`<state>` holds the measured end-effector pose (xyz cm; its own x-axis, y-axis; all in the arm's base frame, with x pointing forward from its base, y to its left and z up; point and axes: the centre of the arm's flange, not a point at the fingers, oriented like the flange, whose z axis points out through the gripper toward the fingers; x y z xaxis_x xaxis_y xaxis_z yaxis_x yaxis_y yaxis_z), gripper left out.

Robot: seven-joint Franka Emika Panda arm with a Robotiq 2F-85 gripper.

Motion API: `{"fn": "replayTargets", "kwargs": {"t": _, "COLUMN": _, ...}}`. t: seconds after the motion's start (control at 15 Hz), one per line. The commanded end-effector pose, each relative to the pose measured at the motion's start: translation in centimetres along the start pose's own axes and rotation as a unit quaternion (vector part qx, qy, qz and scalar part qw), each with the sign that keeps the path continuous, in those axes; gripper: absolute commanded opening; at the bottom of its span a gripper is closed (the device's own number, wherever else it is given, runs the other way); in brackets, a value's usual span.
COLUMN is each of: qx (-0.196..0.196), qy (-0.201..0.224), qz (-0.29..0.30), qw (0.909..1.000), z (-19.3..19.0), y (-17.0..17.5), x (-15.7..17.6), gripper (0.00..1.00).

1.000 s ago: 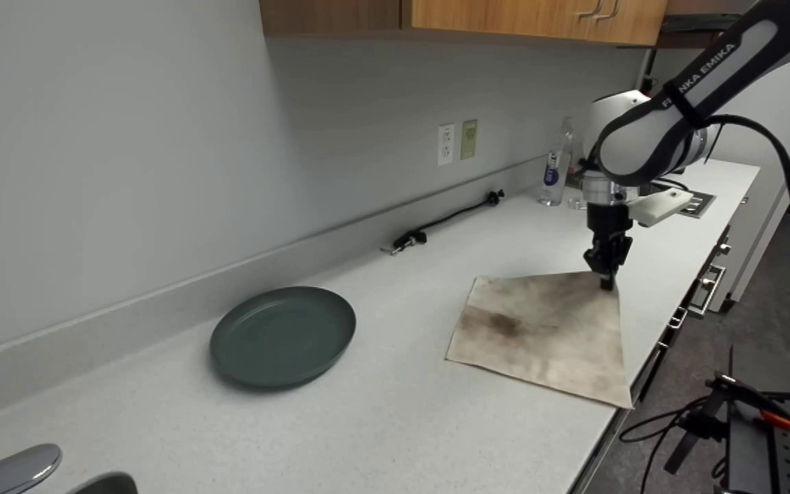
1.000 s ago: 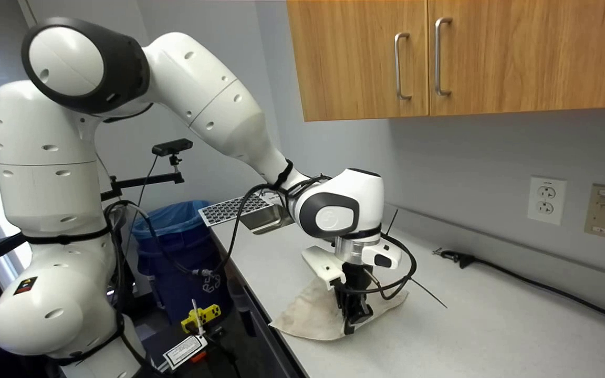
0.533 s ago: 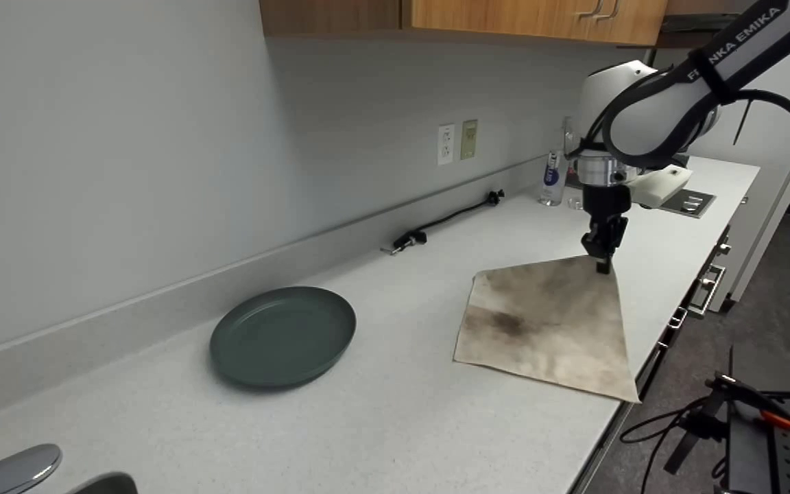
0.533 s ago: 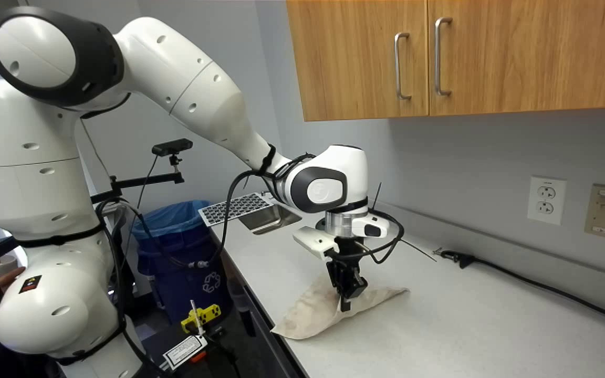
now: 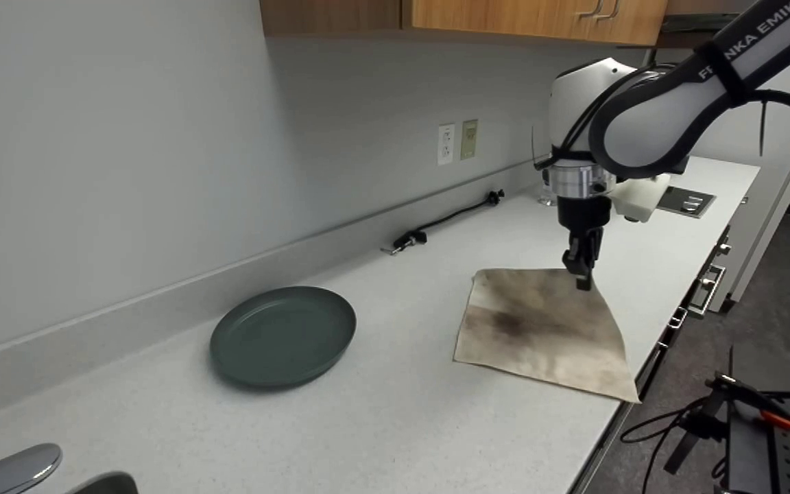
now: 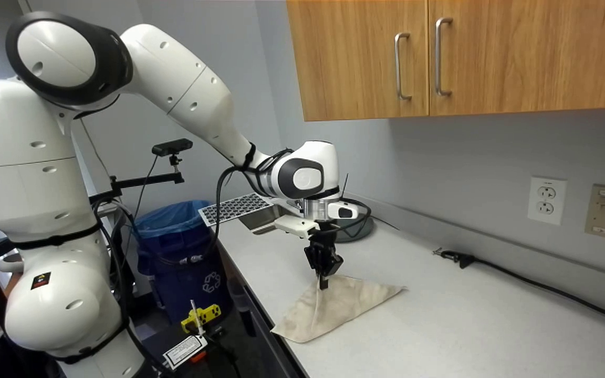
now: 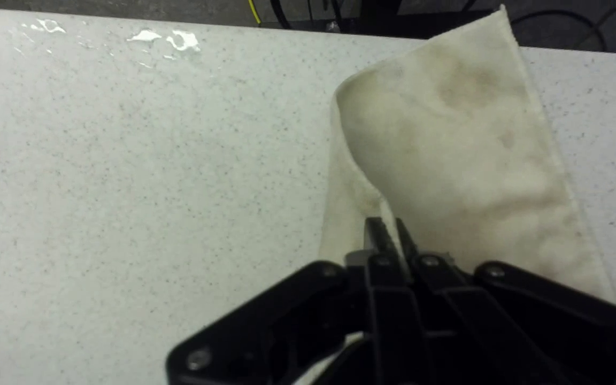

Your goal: Fold the towel

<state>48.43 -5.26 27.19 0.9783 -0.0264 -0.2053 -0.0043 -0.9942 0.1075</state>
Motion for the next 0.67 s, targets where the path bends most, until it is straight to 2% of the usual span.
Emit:
{"fn": "replayTargets", "kwargs": {"t": 0.0, "qx": -0.007, "qy": 0.009, "qz": -0.017, "qw": 0.9998, "z": -0.4, "y": -2.4, "x": 0.6, "gripper": 0.01}}
{"fn": "replayTargets", "kwargs": {"t": 0.6, "qx": 0.003, "qy": 0.050, "qz": -0.039, "qw": 0.9980, "z": -0.5, "y": -6.9, "x": 3.2, "gripper": 0.01}}
